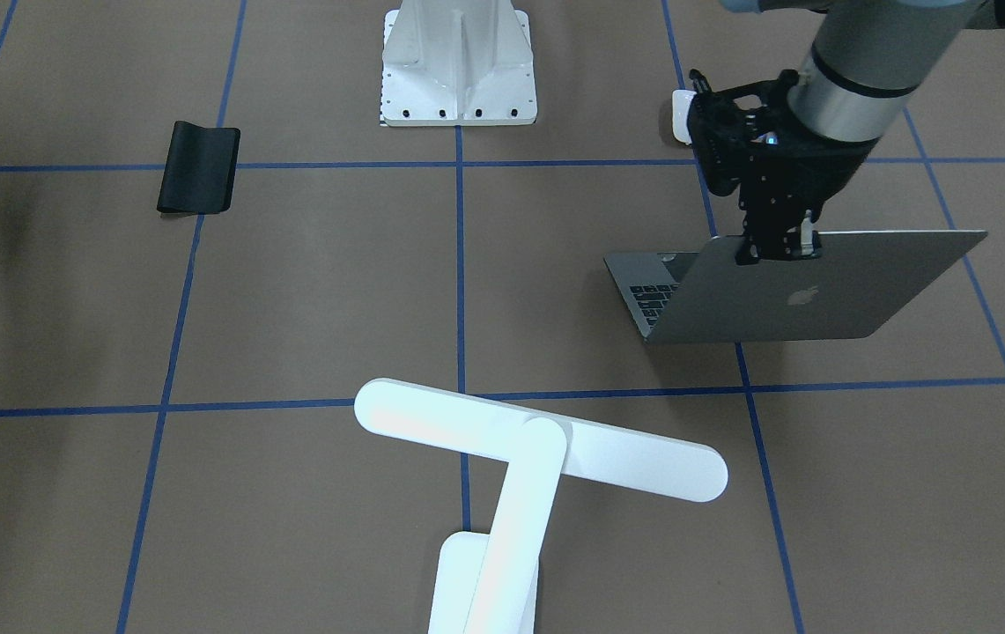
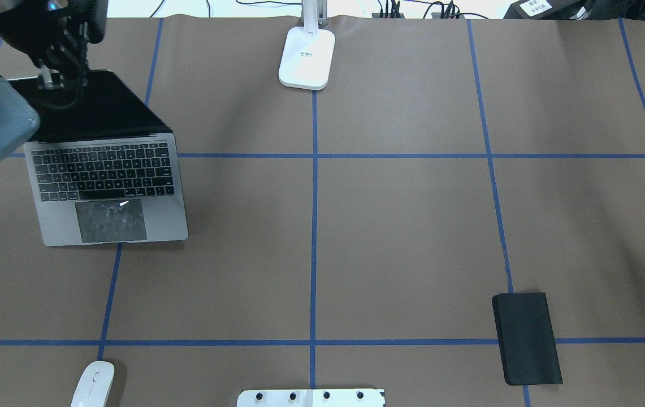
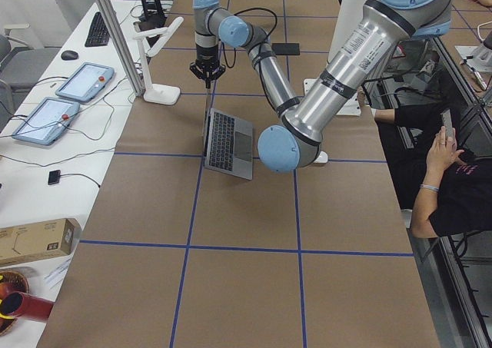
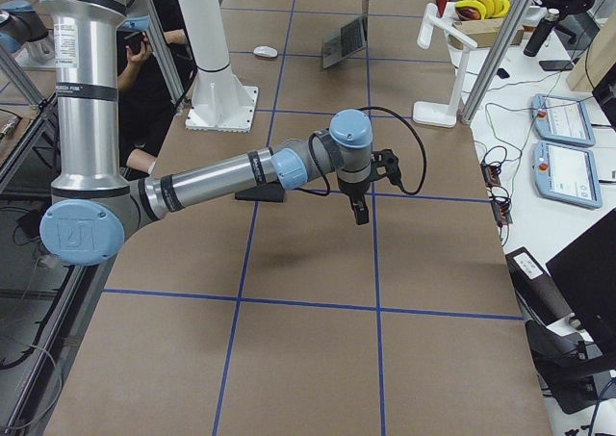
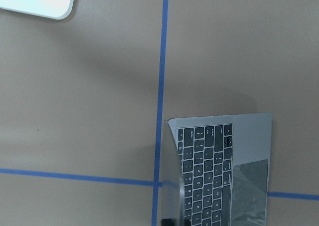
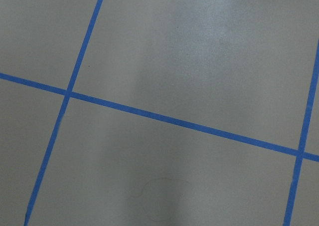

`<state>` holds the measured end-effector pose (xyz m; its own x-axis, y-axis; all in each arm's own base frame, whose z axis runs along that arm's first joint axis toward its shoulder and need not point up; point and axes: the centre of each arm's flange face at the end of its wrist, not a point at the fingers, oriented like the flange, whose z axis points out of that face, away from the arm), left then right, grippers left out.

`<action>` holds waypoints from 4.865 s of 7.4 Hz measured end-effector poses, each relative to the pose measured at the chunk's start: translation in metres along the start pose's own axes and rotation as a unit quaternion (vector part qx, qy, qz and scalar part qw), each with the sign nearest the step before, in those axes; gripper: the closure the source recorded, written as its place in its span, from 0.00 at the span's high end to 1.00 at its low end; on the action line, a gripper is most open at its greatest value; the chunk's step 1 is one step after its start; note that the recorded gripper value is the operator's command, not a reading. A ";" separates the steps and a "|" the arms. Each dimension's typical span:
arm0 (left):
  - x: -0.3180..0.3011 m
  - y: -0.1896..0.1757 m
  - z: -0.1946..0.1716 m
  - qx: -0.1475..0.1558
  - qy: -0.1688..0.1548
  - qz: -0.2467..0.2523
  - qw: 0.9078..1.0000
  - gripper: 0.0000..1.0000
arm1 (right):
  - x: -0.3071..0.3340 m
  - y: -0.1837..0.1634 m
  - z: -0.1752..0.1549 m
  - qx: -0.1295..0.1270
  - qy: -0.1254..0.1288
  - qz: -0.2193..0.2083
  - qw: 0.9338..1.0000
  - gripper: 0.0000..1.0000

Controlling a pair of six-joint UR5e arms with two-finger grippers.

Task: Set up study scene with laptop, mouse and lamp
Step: 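Push the laptop farther from the robot toward the white lamp with the left gripper, then move the left gripper to the white mouse while the right gripper nears the mouse pad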

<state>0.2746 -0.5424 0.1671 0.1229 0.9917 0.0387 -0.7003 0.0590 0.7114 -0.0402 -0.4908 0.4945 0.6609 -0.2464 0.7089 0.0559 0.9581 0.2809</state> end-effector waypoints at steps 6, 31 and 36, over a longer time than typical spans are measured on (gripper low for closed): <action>-0.013 -0.059 0.019 0.026 -0.064 0.028 0.997 0.02 | -0.011 0.003 -0.013 0.009 -0.008 0.001 1.000 0.99; 0.194 0.150 0.102 -0.023 0.086 -0.624 0.777 1.00 | -0.275 0.087 0.095 -0.116 -0.070 0.059 0.989 0.99; 0.288 0.218 0.156 -0.080 0.127 -0.655 0.740 1.00 | -0.278 0.121 0.107 -0.107 -0.085 0.020 0.990 0.99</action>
<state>0.2672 -0.2619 0.4428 0.6479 0.0594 -0.7594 -0.1737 0.9822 -0.0714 -0.2974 -0.3222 0.4005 0.5306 -0.2121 0.8206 0.2016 0.9720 0.1209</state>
